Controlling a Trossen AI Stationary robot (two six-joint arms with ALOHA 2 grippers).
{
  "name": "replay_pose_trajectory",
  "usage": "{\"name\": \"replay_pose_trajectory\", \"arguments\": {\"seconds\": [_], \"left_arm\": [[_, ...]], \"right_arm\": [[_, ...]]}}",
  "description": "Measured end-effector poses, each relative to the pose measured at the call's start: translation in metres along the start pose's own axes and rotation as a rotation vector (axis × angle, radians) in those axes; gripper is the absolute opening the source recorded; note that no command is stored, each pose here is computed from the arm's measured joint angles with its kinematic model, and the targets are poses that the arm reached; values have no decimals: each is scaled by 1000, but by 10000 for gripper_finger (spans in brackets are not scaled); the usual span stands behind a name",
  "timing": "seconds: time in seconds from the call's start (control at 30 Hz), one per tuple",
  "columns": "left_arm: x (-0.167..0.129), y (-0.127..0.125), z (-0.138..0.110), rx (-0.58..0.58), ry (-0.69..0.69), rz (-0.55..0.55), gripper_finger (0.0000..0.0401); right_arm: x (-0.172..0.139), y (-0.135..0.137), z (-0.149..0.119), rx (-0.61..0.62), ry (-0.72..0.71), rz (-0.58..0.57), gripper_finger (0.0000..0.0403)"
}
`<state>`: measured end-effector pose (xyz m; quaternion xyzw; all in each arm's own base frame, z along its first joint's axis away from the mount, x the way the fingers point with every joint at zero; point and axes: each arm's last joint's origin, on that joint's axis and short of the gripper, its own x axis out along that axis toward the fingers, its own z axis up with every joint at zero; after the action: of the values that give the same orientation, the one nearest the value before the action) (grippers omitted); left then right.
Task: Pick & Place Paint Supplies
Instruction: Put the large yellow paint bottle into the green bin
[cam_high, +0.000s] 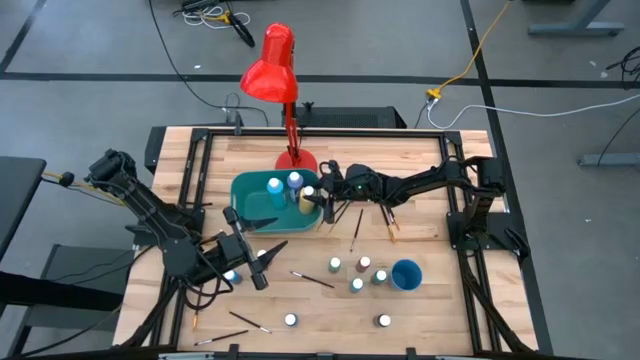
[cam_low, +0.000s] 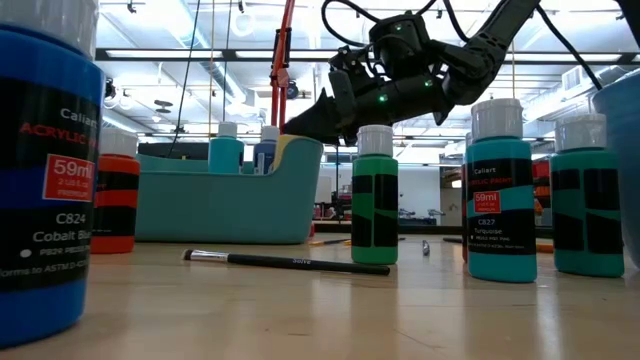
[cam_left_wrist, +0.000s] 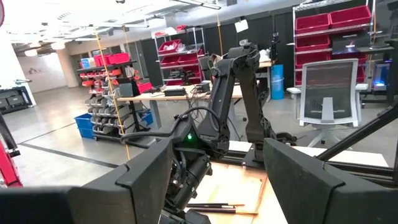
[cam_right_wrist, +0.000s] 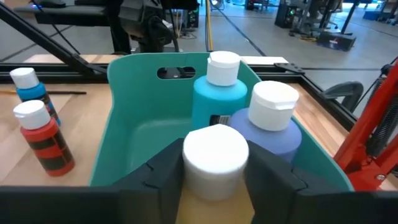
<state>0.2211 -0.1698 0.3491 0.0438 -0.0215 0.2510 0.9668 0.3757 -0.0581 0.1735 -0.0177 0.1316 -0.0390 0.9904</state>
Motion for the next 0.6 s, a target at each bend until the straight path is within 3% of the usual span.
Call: {"name": "replay_pose_trajectory", "arguments": {"seconds": [0.33, 0.6], "left_arm": [[0, 0, 0, 0, 1, 5, 258], [0, 2, -10, 36, 57, 112, 258]], "right_arm": [[0, 0, 1, 2, -24, -2, 245], [-4, 5, 13, -10, -77, 6, 265]]}}
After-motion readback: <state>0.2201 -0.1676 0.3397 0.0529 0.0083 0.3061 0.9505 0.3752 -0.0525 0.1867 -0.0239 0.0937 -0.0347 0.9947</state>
